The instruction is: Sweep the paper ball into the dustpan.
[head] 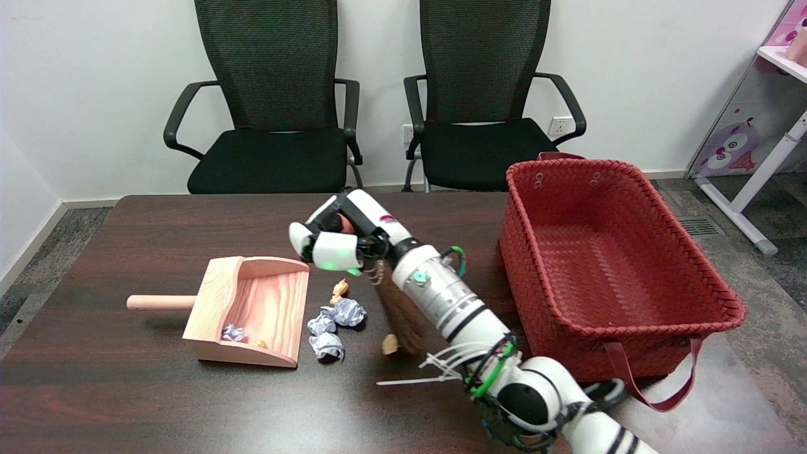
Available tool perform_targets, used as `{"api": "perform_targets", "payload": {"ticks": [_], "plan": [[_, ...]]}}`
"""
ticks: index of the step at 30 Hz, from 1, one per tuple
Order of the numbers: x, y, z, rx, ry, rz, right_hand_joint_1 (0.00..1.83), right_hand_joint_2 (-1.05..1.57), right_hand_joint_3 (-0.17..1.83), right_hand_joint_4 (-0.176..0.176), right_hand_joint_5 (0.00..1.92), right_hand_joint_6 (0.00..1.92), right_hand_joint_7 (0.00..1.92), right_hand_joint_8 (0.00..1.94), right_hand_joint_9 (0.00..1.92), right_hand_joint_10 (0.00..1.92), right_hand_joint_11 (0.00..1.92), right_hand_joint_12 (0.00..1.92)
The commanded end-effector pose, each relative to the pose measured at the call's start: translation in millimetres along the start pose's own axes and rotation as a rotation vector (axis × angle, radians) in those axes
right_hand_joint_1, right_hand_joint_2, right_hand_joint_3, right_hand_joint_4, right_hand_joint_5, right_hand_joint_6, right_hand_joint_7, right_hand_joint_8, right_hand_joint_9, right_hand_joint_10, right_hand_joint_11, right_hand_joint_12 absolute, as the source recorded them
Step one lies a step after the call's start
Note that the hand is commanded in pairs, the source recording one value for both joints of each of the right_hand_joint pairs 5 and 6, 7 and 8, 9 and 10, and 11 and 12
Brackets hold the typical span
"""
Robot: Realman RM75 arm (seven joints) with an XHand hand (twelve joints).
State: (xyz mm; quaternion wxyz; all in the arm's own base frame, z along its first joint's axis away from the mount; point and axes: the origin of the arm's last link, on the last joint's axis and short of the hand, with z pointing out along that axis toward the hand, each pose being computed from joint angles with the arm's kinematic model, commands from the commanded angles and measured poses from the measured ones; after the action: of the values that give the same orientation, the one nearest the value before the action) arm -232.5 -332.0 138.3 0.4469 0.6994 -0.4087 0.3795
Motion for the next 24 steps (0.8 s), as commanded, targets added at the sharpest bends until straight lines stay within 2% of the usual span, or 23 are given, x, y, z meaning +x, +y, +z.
{"api": "perform_targets", "payload": {"ticks": [1, 8, 13, 24], "plan": [[-39, 8, 38, 0.007, -0.038, 0.322, 0.82, 1.49, 1.83, 0.045, 1.92, 1.92, 1.92, 1.92, 1.92, 1.92, 1.92, 1.92], [-40, 12, 41, 0.019, -0.002, 0.620, 0.83, 1.26, 1.83, 0.018, 1.92, 1.92, 1.92, 1.92, 1.92, 1.92, 1.92, 1.92], [-29, 9, 42, 0.072, 0.033, 0.910, 0.83, 1.01, 1.83, 0.004, 1.92, 1.92, 1.92, 1.92, 1.92, 1.92, 1.92, 1.92], [7, 1, 47, 0.212, 0.100, 1.093, 0.82, 1.10, 1.83, 0.000, 1.92, 1.92, 1.92, 1.92, 1.92, 1.92, 1.92, 1.92]]}}
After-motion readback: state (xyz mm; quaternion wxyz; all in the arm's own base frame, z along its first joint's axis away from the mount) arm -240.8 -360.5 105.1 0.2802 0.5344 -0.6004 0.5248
